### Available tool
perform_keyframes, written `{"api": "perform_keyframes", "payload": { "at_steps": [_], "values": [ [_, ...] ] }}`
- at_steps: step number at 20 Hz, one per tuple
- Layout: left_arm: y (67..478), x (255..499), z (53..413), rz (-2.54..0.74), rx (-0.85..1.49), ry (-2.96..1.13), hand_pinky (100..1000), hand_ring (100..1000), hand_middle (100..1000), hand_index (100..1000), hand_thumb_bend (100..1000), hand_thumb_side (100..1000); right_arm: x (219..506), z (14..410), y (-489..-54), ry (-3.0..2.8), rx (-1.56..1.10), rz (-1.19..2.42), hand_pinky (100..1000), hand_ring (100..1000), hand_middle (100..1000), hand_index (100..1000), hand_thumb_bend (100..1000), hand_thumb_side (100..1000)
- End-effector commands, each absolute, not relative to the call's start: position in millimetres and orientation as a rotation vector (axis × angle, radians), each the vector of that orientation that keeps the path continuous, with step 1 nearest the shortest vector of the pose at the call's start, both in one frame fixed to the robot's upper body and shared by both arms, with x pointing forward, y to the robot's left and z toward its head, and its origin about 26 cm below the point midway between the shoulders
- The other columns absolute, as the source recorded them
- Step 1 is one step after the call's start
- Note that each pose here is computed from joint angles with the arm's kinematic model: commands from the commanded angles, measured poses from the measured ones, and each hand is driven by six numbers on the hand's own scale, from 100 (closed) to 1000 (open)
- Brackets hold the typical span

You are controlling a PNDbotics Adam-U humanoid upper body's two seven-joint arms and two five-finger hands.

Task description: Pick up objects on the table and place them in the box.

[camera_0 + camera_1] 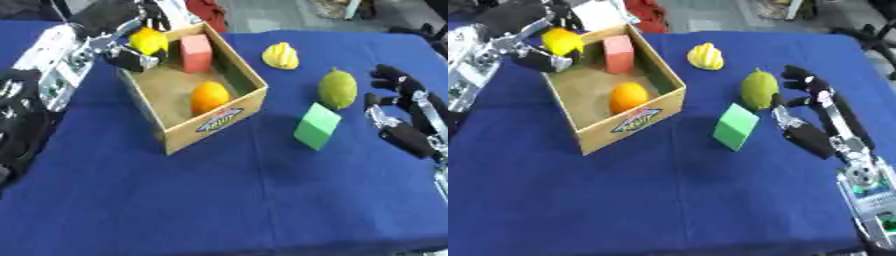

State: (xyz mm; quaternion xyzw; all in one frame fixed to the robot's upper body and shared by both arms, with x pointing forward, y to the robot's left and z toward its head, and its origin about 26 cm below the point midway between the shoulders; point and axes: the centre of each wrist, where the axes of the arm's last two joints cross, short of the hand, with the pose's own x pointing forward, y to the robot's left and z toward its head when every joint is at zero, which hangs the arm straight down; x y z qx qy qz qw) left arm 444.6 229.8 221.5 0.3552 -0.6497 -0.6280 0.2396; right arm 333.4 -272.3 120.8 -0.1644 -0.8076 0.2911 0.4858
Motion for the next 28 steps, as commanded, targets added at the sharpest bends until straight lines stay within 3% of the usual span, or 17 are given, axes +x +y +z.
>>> {"api": "perform_keyframes", "payload": {
  "at_steps": [1,5,10,13,20,26,28],
  "values": [
    [234,437,239,-1.770,0.977,-1.782,775,739,755,831,593,436,334,131,-280,-1.982,-0.439,0.713,707,872,862,960,100,550],
    [254,420,255,-1.740,0.973,-1.785,800,773,790,841,588,481,335,142,-290,-1.986,-0.500,0.727,713,871,862,963,100,546],
    [278,394,263,-1.593,0.990,-1.898,764,715,736,823,505,451,336,160,-301,-1.963,-0.568,0.833,725,872,864,964,100,526],
    [285,379,259,-1.464,0.974,-1.972,746,681,702,805,467,431,338,164,-299,-1.921,-0.571,0.976,741,883,879,969,100,470],
    [287,354,236,-1.234,0.862,-2.023,732,658,680,795,443,443,346,148,-279,-1.767,-0.526,1.361,785,915,914,981,180,491],
    [289,344,237,-1.161,0.759,-2.022,731,655,677,794,441,446,350,138,-265,-1.668,-0.456,1.541,792,923,918,982,188,495],
    [291,343,236,-1.137,0.719,-2.021,727,645,667,791,436,450,351,135,-266,-1.613,-0.447,1.583,838,976,954,994,209,481]
  ]
}}
